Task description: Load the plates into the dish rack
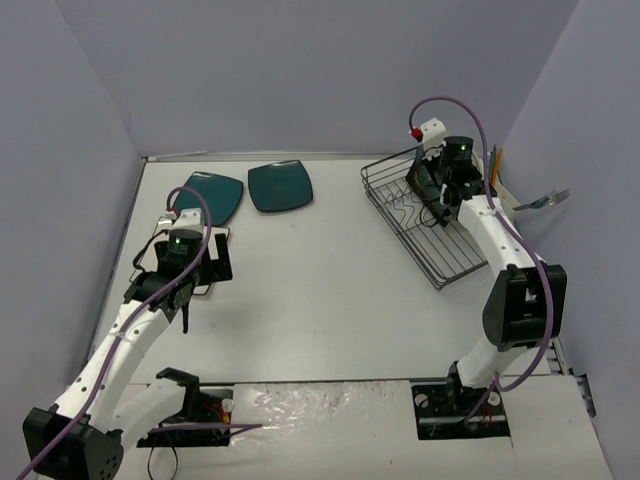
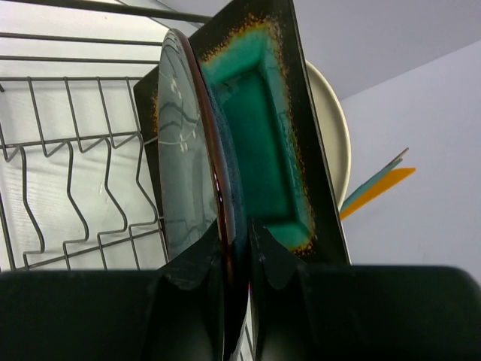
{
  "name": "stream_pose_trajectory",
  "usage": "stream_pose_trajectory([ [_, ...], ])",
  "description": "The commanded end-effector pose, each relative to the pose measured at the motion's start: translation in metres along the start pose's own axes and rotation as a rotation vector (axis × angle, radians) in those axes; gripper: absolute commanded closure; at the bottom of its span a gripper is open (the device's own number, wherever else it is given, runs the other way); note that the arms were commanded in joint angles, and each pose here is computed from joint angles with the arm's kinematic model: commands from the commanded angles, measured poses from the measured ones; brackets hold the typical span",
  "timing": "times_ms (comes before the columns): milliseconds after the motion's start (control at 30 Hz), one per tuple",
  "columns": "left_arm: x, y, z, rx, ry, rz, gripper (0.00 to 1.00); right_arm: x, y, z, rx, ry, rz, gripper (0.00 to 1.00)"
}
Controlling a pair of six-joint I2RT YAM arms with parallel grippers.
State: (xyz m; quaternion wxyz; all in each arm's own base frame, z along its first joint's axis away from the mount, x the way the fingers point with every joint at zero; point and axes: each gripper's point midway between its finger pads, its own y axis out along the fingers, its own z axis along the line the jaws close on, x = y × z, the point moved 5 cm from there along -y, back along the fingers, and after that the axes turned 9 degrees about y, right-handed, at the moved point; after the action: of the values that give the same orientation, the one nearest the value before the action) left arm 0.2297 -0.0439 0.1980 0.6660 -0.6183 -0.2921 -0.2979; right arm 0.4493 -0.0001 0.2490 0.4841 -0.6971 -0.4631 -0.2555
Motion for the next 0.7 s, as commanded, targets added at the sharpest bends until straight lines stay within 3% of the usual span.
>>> stream_pose_trajectory([
  [0, 0.019, 0.000, 0.005, 0.025, -0.001, -0.067, 0.03, 0.095, -0.026, -0.051, -0.163, 0.042, -0.353, 1.00],
  [567, 0.018, 0.004, 0.003, 0.007, -0.004, -0.054, 0.03, 0.042, 0.031, -0.038, 0.062, 0.184, -0.295, 0.99],
  [667, 0.018, 0.006, 0.002, 0.004, -0.002, -0.049, 0.03, 0.034, 0.035, -0.038, 0.061, 0.203, -0.280, 0.82],
])
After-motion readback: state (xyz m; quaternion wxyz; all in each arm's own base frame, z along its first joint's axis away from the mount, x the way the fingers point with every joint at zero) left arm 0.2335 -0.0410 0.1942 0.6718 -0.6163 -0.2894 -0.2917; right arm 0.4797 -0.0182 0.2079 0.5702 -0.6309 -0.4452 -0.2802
